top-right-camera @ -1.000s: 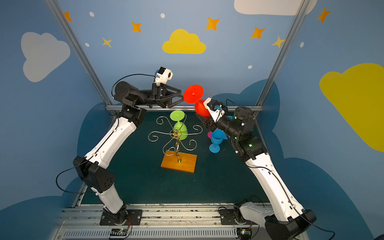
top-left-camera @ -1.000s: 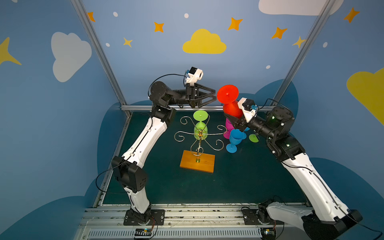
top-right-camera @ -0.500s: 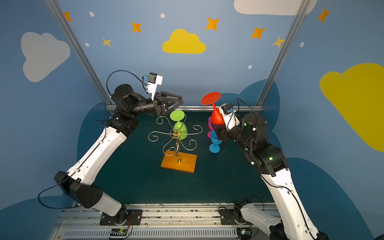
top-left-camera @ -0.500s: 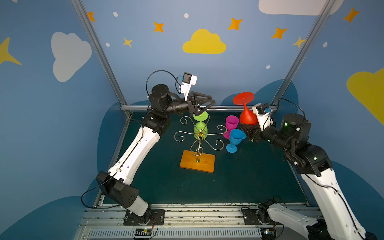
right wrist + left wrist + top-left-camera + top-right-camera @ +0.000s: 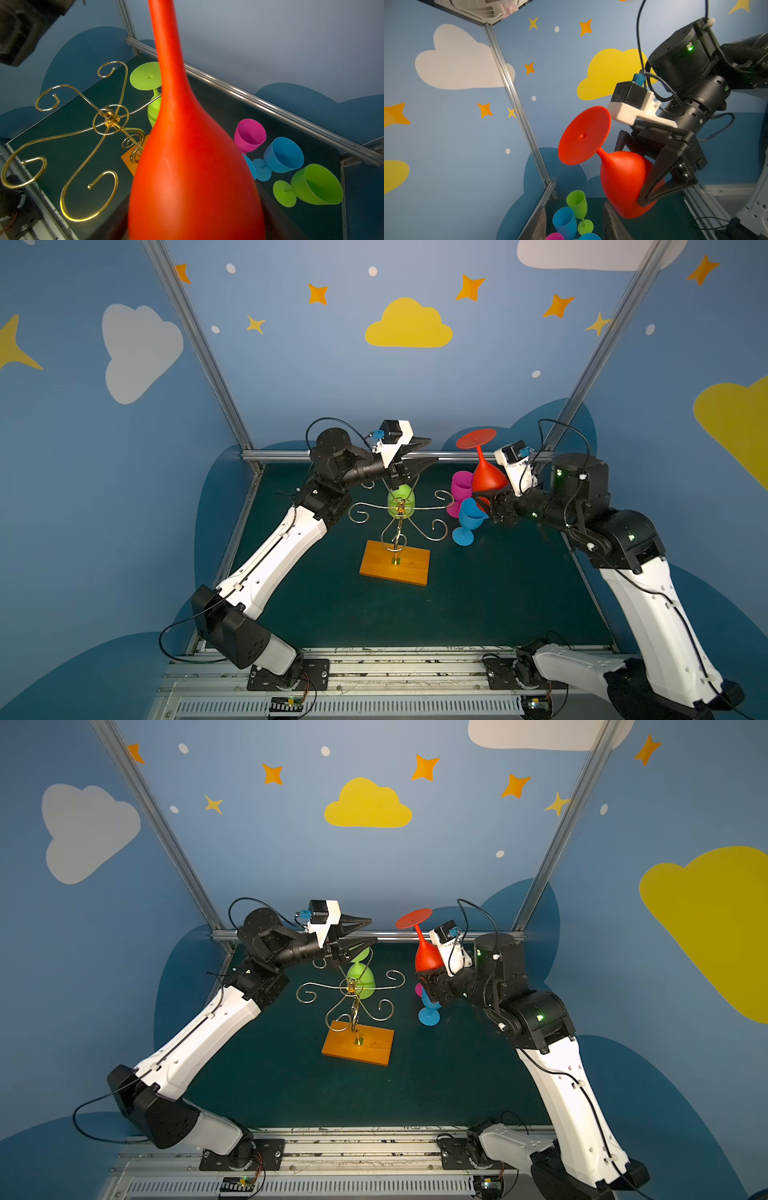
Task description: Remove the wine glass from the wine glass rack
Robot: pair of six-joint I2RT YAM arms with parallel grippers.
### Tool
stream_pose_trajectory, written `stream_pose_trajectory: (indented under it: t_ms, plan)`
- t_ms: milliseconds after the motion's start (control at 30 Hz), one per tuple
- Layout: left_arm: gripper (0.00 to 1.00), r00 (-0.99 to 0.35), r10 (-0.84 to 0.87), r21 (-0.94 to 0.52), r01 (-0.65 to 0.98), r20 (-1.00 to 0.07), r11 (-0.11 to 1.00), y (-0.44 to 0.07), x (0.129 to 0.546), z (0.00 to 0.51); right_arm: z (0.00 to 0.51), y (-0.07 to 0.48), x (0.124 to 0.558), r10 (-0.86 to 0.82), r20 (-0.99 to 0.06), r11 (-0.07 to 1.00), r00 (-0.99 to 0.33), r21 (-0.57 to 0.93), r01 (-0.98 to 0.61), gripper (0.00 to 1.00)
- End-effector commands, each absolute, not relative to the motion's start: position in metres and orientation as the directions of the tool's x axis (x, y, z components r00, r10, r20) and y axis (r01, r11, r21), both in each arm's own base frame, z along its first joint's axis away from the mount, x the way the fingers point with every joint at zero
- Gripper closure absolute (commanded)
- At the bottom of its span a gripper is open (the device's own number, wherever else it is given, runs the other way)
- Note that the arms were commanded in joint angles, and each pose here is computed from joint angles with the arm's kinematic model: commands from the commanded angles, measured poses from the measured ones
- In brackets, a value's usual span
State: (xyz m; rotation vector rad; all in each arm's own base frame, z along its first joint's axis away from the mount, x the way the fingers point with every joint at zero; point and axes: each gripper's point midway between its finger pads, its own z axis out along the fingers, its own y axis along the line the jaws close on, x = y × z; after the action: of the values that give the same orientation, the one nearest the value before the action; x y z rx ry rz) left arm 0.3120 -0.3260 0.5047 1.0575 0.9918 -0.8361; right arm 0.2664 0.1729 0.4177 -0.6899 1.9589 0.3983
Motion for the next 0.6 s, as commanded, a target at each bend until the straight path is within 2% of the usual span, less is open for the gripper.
stream_pose_trajectory:
  t_ms: [0, 367, 567]
  plan:
    - [0.57, 0.402, -0.079, 0.365, 0.884, -0.912, 0.291, -0.330, 0.313, 0.506, 0.425, 0.184, 0.257, -0.280, -0.890, 0.752, -0.360, 0.030, -0.659, 0.88]
    - [0.57, 0.412, -0.060, 0.380, 0.879, -0.909, 0.287, -0.336, 0.314, 0.500, 0.418, 0.212, 0.254, -0.308, -0.876, 0.694, -0.372, 0.061, -0.718, 0.90]
    - [0.65, 0.426, -0.055, 0.389, 0.866, -0.903, 0.313, -0.335, 0.317, 0.502, 0.413, 0.223, 0.249, -0.326, -0.865, 0.669, -0.381, 0.074, -0.739, 0.90]
